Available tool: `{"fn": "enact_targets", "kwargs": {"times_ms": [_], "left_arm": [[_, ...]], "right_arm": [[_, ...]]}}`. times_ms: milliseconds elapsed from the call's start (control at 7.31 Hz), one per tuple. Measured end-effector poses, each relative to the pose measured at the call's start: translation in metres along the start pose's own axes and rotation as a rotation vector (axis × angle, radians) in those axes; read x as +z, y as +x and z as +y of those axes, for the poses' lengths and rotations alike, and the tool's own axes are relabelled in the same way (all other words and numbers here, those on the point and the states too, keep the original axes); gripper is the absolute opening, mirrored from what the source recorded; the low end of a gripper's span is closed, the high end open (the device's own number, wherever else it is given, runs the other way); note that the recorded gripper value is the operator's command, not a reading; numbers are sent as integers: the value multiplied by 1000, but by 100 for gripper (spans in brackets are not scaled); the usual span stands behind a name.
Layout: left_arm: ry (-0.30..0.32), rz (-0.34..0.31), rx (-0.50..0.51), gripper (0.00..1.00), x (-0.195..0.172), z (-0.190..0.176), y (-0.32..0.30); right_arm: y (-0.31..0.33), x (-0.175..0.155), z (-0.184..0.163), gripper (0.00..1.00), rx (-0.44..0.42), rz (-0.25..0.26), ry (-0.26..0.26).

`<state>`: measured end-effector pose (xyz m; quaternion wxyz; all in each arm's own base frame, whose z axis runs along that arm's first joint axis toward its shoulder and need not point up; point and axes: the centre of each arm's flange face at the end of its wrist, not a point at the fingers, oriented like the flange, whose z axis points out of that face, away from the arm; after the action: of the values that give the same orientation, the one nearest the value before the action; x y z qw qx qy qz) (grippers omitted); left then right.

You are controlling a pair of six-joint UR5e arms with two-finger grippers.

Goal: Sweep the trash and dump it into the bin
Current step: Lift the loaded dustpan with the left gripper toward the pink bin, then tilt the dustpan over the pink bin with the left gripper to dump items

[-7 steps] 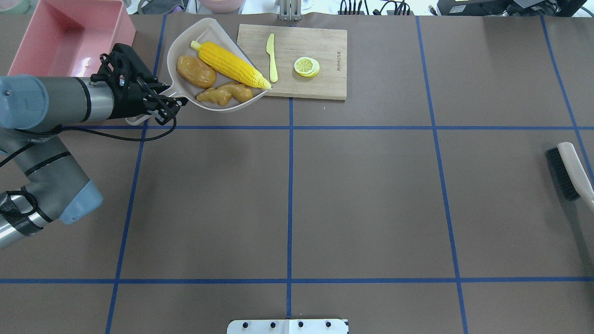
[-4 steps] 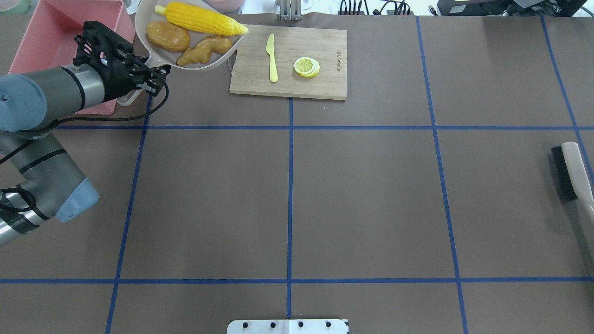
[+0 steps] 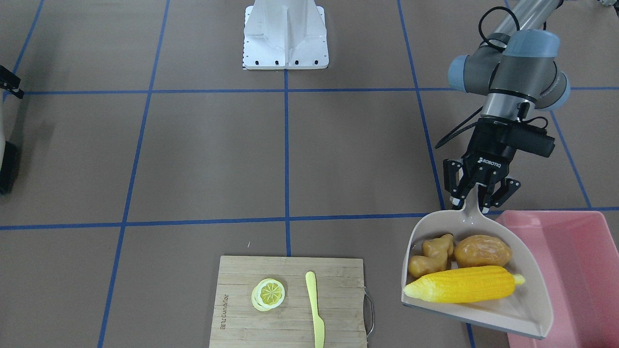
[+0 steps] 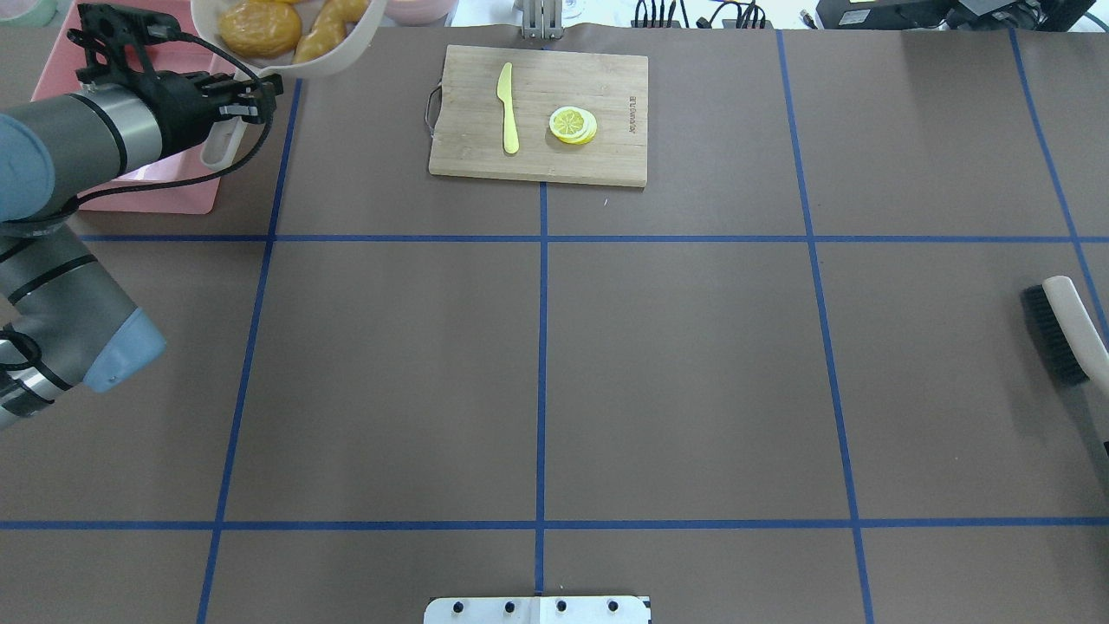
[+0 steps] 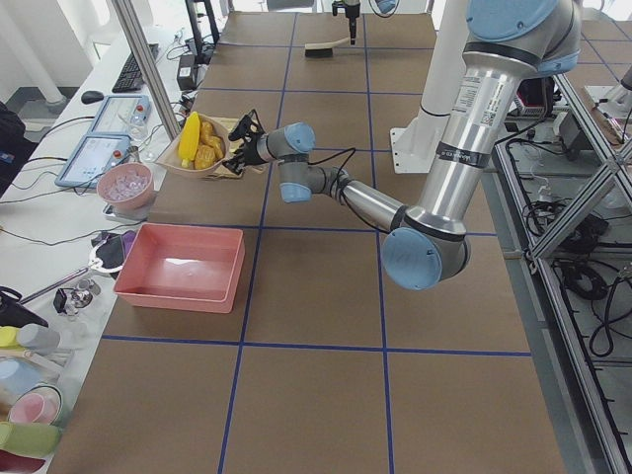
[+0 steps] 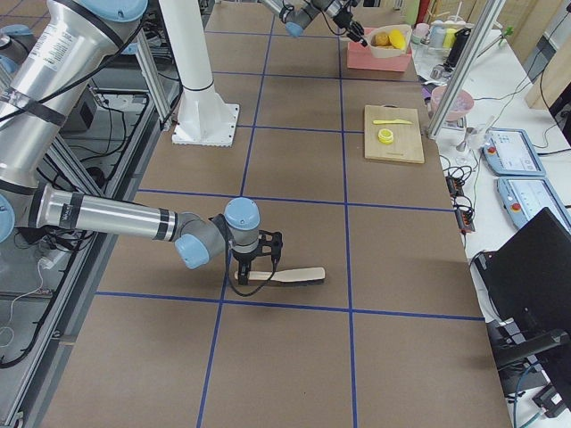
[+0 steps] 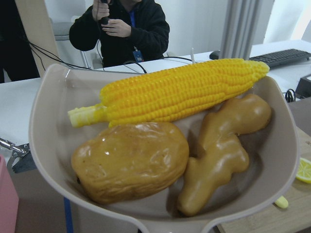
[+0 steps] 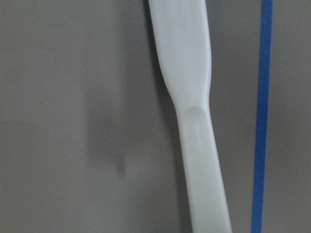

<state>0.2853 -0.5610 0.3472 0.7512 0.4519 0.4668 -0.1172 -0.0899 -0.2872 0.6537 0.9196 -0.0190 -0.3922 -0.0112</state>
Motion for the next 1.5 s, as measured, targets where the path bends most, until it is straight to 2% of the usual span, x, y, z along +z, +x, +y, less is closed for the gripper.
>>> {"fn": "enact_targets", "kwargs": {"times_ms": [274,547,821,958,1231,1505], "left_arm": [[26,17,-280,0,-10,-4,-14],[33,40,-507,0,-17,-2,-23],[6,56,-819,0,-26,1,-38],[-19,44,-931,0,-32,1,-53],[-51,16,-1092,0,-44,-5,-81],[-94,14,-1255,0,-50,-10,-89]], "right_arm": [[5,-21,-6,100,-1,-48,28],[32,-49,-23,100,-20,-51,53],[72,-87,-50,100,-17,-12,52],[91,-108,-64,100,1,20,45],[112,-134,-75,100,12,103,51],[119,-141,-75,100,27,124,59]]}}
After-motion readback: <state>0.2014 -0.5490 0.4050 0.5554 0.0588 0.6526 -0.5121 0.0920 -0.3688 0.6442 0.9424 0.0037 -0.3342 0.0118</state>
